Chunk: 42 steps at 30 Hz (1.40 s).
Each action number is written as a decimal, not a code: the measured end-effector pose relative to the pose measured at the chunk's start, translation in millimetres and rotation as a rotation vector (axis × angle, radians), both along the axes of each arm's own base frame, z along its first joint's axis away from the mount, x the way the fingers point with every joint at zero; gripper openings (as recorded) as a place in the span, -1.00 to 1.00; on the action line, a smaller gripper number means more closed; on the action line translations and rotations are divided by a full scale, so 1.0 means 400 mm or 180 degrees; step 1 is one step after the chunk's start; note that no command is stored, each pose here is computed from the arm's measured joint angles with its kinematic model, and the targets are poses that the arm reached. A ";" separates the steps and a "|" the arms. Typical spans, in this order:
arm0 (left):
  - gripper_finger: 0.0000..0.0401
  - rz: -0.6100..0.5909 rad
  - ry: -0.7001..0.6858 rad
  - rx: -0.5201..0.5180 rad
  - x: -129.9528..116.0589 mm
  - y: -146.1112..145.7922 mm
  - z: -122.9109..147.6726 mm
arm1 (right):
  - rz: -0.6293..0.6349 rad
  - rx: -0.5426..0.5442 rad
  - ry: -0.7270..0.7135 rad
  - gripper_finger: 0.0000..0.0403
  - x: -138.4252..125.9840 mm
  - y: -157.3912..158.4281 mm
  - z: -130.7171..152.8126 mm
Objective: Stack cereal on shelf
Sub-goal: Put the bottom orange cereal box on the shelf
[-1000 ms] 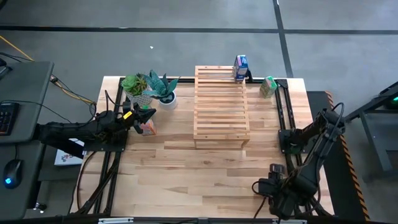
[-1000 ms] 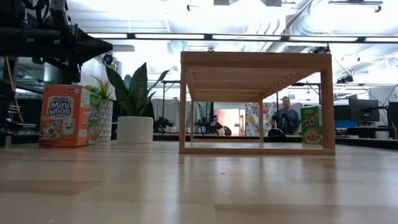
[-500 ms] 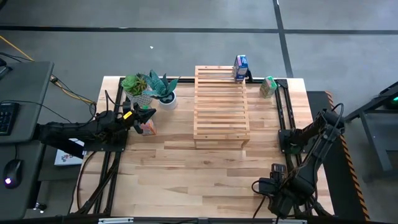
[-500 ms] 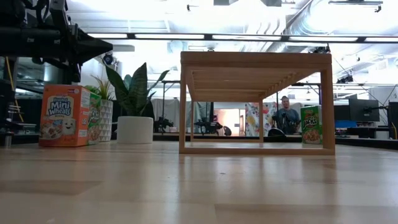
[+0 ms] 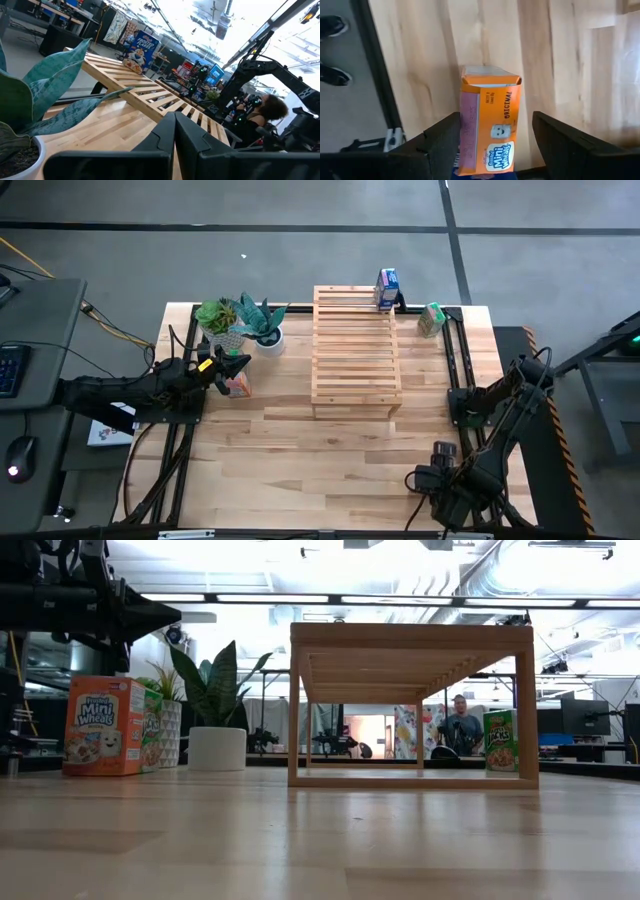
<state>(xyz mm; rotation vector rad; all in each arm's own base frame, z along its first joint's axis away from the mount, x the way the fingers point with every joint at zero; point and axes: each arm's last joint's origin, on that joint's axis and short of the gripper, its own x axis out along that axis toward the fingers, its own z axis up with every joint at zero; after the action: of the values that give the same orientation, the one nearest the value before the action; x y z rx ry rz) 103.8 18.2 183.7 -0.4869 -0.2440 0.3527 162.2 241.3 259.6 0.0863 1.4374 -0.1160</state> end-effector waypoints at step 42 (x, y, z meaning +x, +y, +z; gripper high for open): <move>-1.00 0.0000 0.0002 0.0002 0.000 0.000 0.000 | -0.0193 0.0561 0.0109 -0.31 0.007 0.009 -0.094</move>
<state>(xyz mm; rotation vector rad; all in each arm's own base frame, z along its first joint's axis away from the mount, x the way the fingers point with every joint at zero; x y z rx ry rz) 103.8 18.2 183.6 -0.4862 -0.2435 0.3528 165.0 244.8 222.0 0.2736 1.4775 -0.0405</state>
